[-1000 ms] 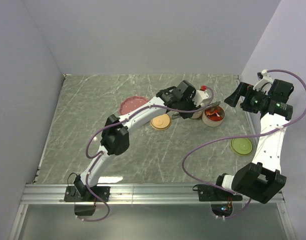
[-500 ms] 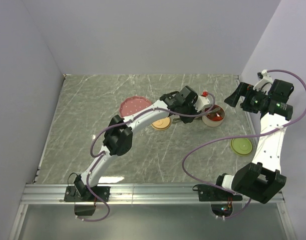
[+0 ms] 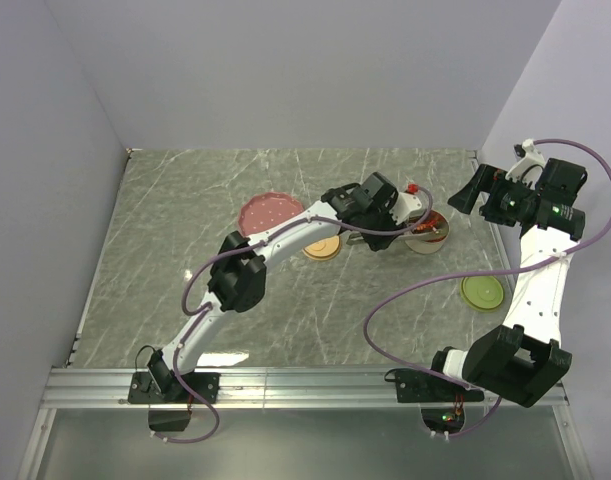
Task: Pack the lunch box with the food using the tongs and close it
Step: Place the food into the lunch box, then put down the clamp
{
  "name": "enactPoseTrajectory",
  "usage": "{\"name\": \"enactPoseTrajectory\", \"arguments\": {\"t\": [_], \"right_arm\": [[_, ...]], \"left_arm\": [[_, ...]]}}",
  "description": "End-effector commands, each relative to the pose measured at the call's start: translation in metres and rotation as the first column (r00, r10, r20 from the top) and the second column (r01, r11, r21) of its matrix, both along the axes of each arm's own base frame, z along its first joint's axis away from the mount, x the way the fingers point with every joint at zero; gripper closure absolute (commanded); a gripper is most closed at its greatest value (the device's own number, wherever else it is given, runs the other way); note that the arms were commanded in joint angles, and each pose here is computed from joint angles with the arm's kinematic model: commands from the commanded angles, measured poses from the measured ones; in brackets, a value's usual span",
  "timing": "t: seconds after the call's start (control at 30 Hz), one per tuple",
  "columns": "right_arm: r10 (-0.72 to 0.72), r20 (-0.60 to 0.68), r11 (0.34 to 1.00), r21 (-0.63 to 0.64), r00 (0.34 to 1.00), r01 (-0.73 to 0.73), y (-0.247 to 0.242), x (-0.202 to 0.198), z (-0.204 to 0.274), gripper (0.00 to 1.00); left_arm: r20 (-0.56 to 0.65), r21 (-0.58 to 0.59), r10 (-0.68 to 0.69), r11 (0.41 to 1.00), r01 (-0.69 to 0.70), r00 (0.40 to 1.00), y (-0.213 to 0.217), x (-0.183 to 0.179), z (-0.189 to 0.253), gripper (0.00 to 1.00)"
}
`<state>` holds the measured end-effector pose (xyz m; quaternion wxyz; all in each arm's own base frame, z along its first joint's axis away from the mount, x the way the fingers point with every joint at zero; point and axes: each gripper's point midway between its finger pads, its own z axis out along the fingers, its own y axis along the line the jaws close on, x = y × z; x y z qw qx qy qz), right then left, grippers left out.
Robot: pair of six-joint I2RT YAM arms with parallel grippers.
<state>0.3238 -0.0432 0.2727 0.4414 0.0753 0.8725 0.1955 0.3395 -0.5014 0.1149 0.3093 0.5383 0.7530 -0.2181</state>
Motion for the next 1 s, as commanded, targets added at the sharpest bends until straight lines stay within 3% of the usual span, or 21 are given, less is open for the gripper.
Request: {"name": "enactPoseTrajectory", "arguments": {"t": [0.0, 0.33, 0.5, 0.57, 0.7, 0.83, 0.97], "right_arm": [[-0.001, 0.061, 1.000, -0.027, 0.998, 0.003, -0.003, 0.002, 0.023, 0.00], [0.030, 0.086, 0.999, -0.043, 0.996, -0.027, 0.001, 0.000, 0.037, 0.00], [0.073, 0.091, 0.996, -0.063, 0.993, -0.067, 0.005, -0.004, 0.044, 0.00], [0.092, 0.088, 0.994, -0.069, 0.992, -0.086, 0.007, -0.006, 0.043, 0.00], [0.122, 0.061, 0.991, -0.054, 0.991, -0.119, 0.011, -0.008, 0.035, 0.00], [0.149, 0.051, 0.988, -0.050, 0.987, -0.147, 0.018, -0.009, 0.030, 0.00], [0.196, 0.024, 0.979, -0.053, 0.980, -0.195, 0.031, -0.009, 0.022, 0.00]], "left_arm": [[0.108, -0.162, 0.010, 0.987, 0.008, 0.994, -0.009, 0.001, 0.094, 0.50], [0.158, -0.284, 0.122, 0.956, -0.073, 0.980, 0.051, 0.012, 0.183, 0.53], [0.127, -0.293, 0.191, 0.945, -0.147, 0.973, 0.120, 0.027, 0.196, 0.51], [0.126, -0.291, 0.239, 0.937, -0.195, 0.963, 0.166, 0.031, 0.199, 0.50], [0.122, -0.276, 0.284, 0.930, -0.242, 0.951, 0.239, 0.025, 0.192, 0.50], [0.097, -0.211, 0.373, 0.914, -0.347, 0.923, 0.316, 0.015, 0.158, 0.50], [0.069, -0.164, 0.424, 0.898, -0.409, 0.903, 0.357, 0.005, 0.121, 0.50]]}}
